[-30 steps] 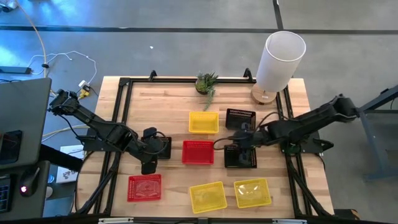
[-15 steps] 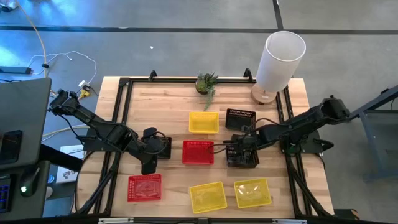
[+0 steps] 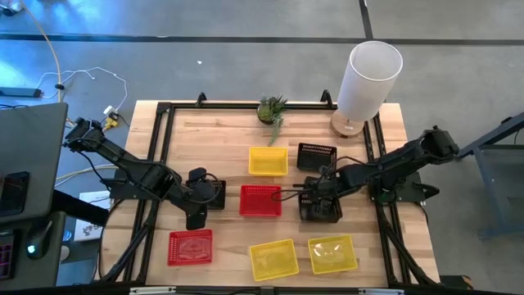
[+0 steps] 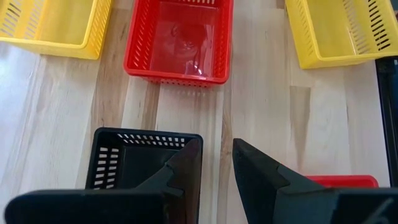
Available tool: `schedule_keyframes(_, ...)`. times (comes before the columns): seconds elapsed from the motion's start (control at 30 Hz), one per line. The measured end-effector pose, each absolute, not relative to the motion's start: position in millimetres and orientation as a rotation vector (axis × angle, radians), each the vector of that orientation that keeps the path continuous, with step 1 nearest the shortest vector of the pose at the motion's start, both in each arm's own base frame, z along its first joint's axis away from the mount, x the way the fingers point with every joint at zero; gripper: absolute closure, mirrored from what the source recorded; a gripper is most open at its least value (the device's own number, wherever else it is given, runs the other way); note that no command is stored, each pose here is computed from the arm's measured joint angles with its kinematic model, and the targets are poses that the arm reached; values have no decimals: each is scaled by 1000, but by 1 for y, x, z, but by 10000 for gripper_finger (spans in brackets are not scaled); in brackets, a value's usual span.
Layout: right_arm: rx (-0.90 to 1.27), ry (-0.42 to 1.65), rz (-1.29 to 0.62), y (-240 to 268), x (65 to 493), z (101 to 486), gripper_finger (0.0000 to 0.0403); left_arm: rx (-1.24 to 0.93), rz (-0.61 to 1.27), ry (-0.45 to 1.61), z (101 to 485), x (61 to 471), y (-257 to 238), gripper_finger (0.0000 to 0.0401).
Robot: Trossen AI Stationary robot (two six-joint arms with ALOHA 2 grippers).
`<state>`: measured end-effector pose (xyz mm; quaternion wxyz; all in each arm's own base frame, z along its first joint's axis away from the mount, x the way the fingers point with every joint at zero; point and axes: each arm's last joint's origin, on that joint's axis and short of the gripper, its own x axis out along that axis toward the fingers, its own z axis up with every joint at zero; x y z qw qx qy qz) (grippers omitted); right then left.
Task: Stack baskets by color
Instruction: Stack the bottom right black bin on the top black bin
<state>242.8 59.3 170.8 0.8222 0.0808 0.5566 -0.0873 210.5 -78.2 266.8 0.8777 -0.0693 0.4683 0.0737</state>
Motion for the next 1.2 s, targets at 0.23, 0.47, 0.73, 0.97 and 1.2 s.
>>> schedule_keyframes(0.23,168,1190,-189,60,245,178,293,-144,154,976,267,210,-78,318)
schedule_keyframes(0.47,213,1241,-232,59,240,176,293,-144,154,976,267,210,-78,318)
schedule_keyframes(0.73,270,1285,-246,59,237,174,330,-144,154,976,267,210,-78,318)
schedule_keyframes(0.97,263,1293,-230,59,237,174,394,-143,154,976,267,210,-78,318)
schedule_keyframes(1.2,221,1286,-224,59,239,179,398,-113,138,978,267,210,-78,318)
